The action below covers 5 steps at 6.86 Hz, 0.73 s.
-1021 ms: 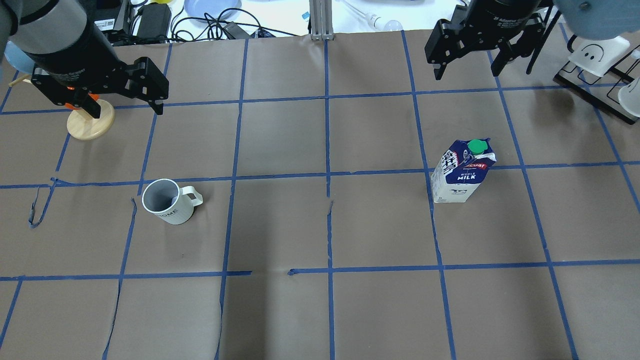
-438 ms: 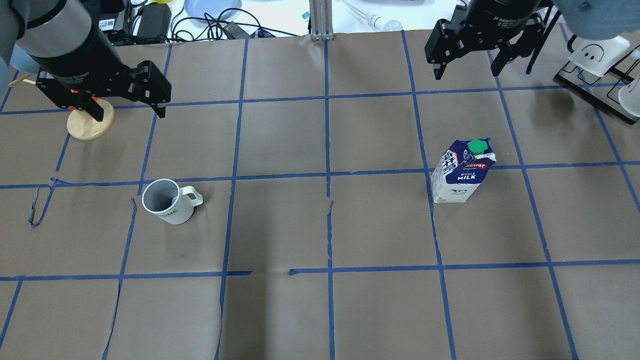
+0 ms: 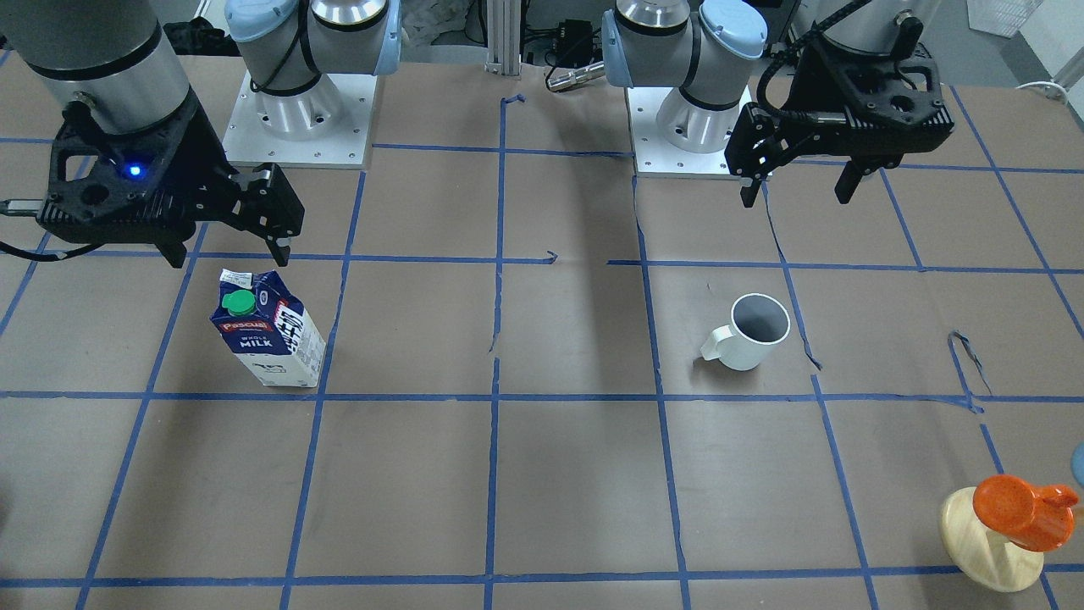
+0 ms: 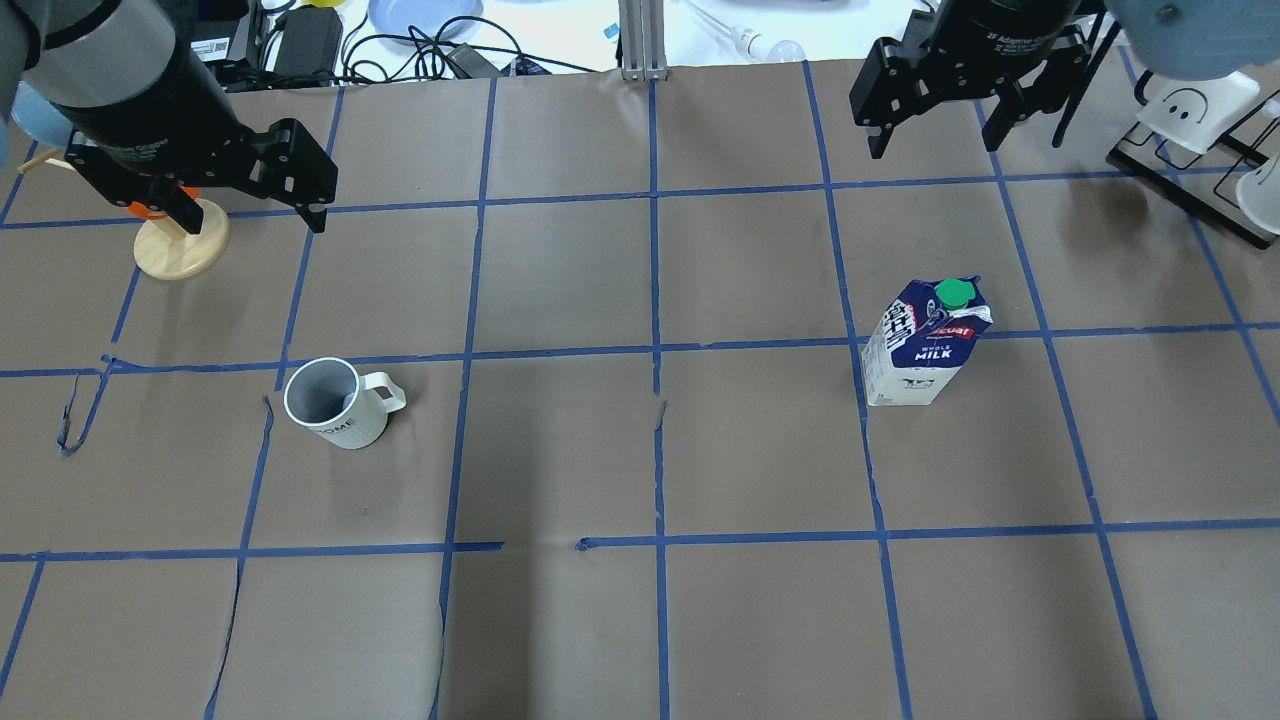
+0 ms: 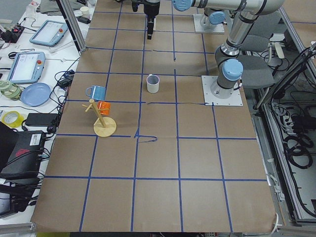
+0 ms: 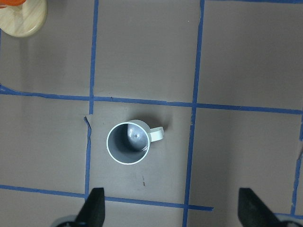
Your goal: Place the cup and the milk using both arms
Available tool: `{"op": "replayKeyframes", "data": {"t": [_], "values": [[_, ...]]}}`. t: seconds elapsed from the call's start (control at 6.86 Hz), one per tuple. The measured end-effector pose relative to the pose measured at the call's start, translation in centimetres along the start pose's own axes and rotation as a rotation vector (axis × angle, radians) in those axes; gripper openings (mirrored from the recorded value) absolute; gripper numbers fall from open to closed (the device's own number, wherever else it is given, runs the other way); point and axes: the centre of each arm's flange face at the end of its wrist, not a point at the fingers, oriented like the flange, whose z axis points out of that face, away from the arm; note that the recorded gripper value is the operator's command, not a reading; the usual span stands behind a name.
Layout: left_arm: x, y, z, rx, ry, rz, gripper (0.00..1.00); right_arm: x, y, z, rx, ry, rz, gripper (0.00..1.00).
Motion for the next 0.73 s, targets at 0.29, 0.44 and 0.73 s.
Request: {"op": "replayKeyframes", "data": {"t": [0.29, 0.44, 0.73], "values": [[-4.0, -0.8, 1.2, -0.01, 0.007, -0.001, 1.0, 0.0, 0.0, 0.0, 0.0, -0.001, 0.001, 1.0], [-7.8, -1.2, 4.4, -0.044, 0.054, -0.017, 1.0, 0.0, 0.0, 0.0, -0.001, -0.001, 0.002, 1.0], [-12.8, -1.0, 14.8, -0.07, 0.125, -0.017, 1.0, 0.0, 0.0, 0.0, -0.001, 0.0, 0.001, 1.0]]}}
